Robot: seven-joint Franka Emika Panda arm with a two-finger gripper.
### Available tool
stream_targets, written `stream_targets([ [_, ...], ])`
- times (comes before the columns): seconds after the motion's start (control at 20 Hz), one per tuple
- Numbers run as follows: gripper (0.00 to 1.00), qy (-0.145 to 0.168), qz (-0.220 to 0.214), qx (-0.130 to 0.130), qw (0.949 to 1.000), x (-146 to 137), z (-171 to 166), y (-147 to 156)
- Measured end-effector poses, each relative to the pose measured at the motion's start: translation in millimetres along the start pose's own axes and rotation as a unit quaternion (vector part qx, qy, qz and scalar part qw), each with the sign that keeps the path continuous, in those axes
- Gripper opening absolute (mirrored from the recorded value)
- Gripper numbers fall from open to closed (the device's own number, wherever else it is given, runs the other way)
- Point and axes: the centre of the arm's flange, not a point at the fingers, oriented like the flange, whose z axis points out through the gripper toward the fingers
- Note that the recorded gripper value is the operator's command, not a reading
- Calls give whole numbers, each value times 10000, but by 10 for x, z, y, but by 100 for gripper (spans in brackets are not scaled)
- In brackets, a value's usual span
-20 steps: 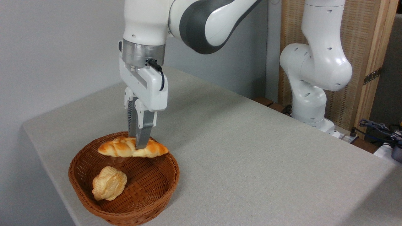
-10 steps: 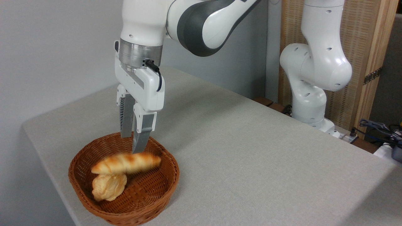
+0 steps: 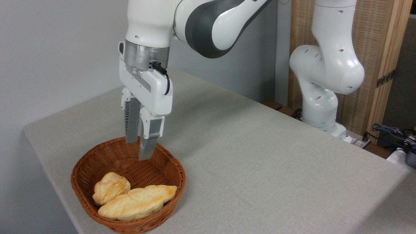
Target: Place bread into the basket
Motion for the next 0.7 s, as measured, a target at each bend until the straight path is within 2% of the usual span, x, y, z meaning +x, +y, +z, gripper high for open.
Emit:
stream_targets([
  [0.3,100,-471,-236,-469,9975,-329,-167,-48],
  [0.7,100,-707,-484,-714,9938,-557,-454,-217],
])
